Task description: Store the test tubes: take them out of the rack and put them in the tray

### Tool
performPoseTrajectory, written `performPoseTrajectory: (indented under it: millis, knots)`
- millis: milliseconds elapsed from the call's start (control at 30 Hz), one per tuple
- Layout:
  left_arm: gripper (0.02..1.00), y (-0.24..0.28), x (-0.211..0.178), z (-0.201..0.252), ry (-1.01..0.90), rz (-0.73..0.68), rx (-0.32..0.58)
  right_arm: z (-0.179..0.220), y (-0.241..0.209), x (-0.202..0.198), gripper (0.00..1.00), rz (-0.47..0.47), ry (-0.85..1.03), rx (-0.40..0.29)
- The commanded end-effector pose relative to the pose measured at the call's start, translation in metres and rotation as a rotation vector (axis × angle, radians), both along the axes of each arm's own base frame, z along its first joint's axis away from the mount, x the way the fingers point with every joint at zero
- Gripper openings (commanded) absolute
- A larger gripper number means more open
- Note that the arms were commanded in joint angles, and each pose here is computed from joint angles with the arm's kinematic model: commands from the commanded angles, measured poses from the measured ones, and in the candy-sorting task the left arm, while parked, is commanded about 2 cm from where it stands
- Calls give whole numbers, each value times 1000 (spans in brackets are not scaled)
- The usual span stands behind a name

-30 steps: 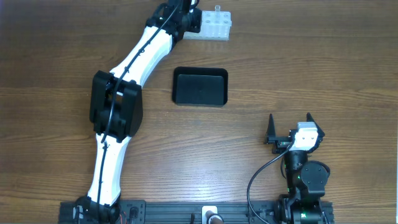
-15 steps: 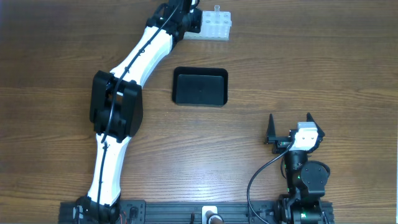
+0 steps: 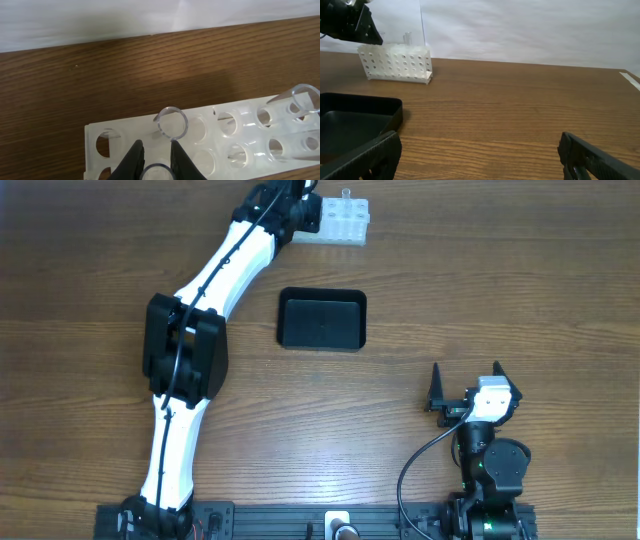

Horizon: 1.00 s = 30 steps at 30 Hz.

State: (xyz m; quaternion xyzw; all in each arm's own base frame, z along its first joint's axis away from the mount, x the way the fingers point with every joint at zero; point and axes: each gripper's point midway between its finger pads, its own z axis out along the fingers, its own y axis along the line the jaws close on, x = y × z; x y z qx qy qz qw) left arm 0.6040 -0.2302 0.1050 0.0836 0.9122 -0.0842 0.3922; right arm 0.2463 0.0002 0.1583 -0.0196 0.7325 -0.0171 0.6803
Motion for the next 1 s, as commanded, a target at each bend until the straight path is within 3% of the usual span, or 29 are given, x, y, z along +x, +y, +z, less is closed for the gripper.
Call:
performPoseTrajectory:
  millis: [33, 567, 1000]
  knots:
    - [75, 14, 7, 13, -20, 24, 5, -2, 2, 0, 991, 9, 0, 7]
    - [77, 16, 2, 19, -11, 24, 9, -2, 2, 0, 993, 9, 0, 7]
    - [69, 17, 0, 70, -87, 25, -21, -2, 2, 0, 993, 9, 0, 7]
